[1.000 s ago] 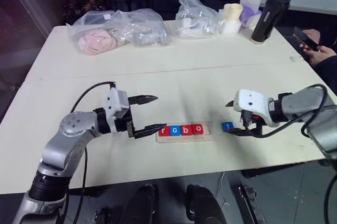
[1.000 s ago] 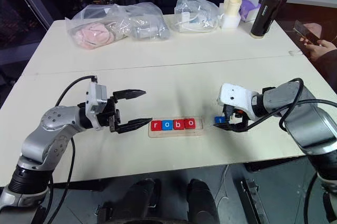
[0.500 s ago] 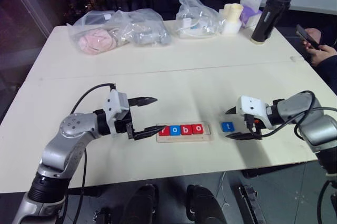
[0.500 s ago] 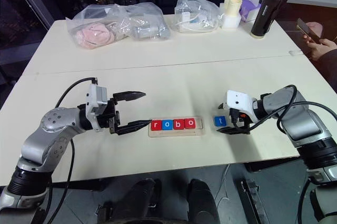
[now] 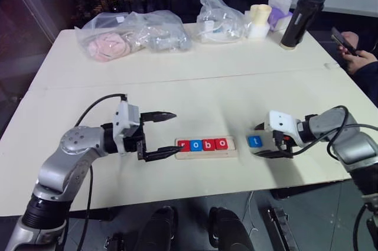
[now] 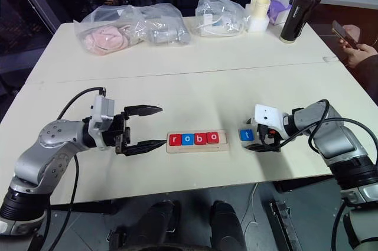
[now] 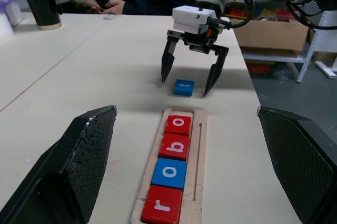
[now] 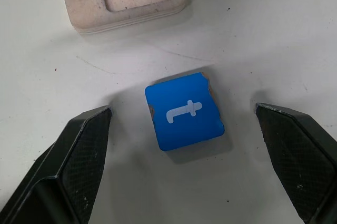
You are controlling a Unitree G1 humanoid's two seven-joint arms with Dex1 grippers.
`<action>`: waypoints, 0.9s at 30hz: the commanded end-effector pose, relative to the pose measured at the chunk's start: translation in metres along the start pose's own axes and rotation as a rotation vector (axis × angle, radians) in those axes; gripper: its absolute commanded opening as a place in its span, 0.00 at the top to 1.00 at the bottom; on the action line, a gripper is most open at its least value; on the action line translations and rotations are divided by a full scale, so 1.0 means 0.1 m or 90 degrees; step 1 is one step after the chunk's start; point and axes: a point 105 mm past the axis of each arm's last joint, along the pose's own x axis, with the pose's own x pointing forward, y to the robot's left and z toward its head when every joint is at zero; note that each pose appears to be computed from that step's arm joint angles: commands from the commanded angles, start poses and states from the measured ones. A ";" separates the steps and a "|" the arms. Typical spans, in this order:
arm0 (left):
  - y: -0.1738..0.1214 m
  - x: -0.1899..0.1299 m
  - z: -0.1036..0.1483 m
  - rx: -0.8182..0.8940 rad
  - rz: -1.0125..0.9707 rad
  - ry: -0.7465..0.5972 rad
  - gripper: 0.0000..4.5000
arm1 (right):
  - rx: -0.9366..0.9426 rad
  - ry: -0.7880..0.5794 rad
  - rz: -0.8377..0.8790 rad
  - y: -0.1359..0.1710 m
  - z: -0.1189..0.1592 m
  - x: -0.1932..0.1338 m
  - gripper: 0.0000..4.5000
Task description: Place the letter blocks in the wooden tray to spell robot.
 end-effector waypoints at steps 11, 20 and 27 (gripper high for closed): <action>0.03 -0.04 0.08 0.029 0.014 -0.007 0.00 | -0.053 -0.052 0.000 -0.03 0.40 -0.06 0.75; 0.04 -0.02 0.08 0.032 0.019 -0.011 0.00 | -0.068 -0.056 0.030 0.11 0.56 0.08 0.75; 0.04 -0.01 0.08 0.032 0.025 -0.013 0.00 | -0.066 -0.057 0.046 0.16 0.59 0.21 0.75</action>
